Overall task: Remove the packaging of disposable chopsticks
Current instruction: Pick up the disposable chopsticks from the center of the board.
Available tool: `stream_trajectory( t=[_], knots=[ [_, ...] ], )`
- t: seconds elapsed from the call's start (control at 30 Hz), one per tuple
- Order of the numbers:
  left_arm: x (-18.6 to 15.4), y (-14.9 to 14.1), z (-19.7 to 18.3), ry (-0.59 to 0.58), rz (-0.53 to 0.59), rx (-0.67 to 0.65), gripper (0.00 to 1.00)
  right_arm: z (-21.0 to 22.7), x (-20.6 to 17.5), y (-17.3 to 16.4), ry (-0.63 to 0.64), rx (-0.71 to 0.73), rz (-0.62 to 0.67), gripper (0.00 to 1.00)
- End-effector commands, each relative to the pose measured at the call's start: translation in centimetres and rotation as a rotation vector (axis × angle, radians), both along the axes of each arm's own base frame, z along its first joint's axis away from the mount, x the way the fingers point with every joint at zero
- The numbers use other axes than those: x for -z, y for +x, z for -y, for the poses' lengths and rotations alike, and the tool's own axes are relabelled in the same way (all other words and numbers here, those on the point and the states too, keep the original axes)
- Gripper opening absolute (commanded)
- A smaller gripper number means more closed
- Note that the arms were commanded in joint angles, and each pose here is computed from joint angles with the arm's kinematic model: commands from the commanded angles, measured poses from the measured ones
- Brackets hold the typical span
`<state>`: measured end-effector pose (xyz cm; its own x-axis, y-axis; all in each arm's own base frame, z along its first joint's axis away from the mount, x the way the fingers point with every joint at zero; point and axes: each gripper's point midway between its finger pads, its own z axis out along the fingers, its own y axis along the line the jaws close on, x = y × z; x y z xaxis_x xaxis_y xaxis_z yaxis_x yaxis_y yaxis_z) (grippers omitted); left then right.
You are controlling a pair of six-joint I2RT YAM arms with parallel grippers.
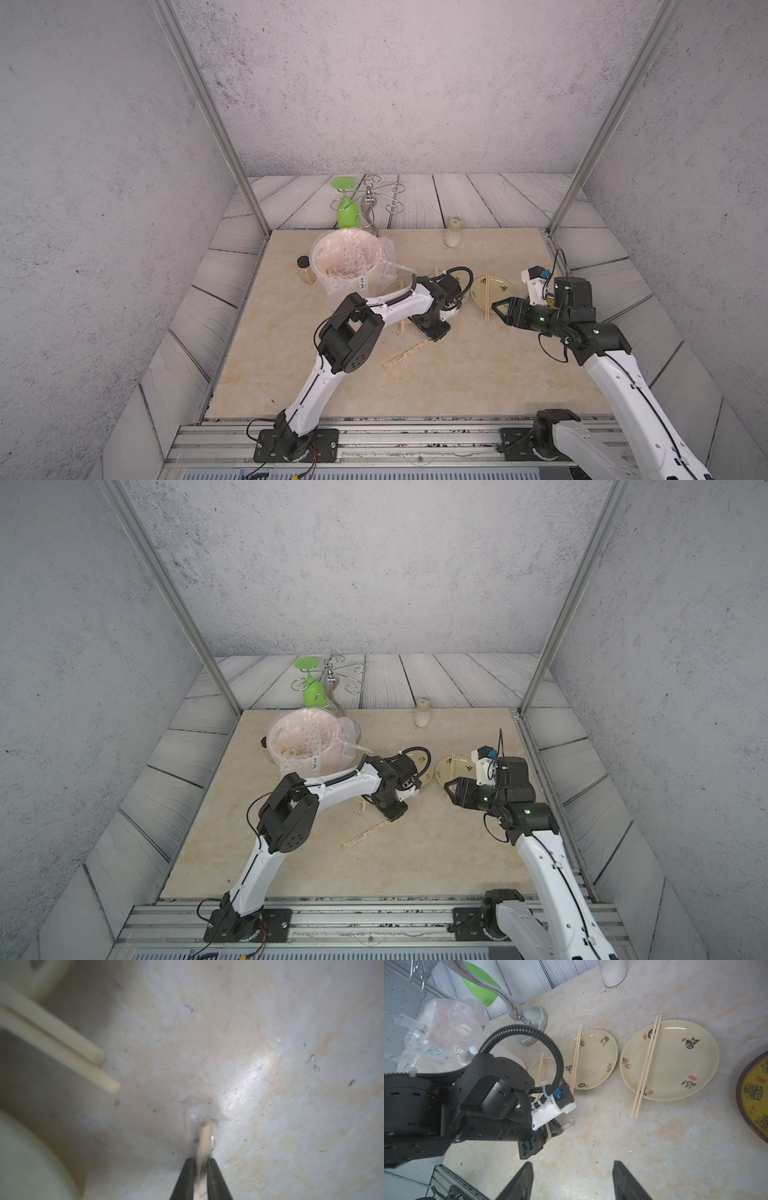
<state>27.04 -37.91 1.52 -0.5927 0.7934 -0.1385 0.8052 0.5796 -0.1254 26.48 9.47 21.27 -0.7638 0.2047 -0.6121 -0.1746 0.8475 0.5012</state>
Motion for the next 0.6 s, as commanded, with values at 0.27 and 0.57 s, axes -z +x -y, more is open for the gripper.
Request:
stream_trajectory(
  t=[0.27,0.57],
  knots=[
    [2.7,-2.7,-2.5,0.068,-0.054,-0.054,0.12,0.2,1.0,-0.7,-0.023,-0.005,-0.011,0.62],
    [1.4,-2.5,-1.9,0.049,-0.018,-0.063,0.00,0.3,1.2,-0.8,-0.026,-0.001,-0.016,0.63]
  ],
)
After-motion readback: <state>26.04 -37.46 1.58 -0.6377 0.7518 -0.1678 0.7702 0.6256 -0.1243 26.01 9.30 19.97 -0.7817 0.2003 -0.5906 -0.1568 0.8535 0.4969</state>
